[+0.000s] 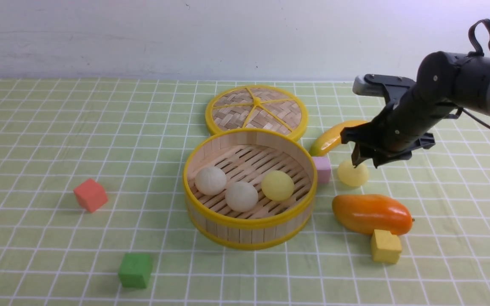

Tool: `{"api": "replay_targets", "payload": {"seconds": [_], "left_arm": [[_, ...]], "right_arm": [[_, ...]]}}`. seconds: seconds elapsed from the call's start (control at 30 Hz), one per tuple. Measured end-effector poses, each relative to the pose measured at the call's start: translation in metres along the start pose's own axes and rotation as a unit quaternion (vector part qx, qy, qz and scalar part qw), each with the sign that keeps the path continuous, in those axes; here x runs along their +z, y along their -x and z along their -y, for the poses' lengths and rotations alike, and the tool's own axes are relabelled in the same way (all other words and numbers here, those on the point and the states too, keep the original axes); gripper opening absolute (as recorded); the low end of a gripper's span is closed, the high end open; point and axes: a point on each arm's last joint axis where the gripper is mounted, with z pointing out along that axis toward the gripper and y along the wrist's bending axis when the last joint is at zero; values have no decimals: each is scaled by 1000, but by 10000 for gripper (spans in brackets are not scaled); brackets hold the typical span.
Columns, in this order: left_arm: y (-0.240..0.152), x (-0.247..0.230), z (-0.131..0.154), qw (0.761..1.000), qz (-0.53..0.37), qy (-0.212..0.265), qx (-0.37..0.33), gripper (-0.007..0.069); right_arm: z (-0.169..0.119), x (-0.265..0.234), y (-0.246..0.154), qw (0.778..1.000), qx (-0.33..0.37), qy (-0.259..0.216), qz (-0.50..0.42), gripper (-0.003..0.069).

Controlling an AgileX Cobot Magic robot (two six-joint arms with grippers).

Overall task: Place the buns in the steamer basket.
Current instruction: Use the right arm to grab a steamed stuffed bun

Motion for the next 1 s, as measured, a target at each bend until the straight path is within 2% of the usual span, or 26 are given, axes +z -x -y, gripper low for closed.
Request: {"api": "replay_targets", "payload": {"seconds": [0.37, 0.6, 0.77, 0.87, 1.0], "left_arm": [[0, 0, 0, 1000, 0, 0, 0, 60], [0, 0, 0, 1000, 0, 0, 0, 60], [0, 0, 0, 1000, 0, 0, 0, 69], [0, 0, 0, 1000, 0, 0, 0, 71], [0, 0, 0, 1000, 0, 0, 0, 71]], "right_arm": [[2, 15, -1, 1000, -8, 3, 6, 321], [3, 21, -3, 1000, -12, 2, -1, 206], [5, 21, -3, 999, -36, -7, -2, 13], [5, 21, -3, 999, -44, -8, -2, -14], [5, 19, -2, 999, -44, -8, -1, -12]]}}
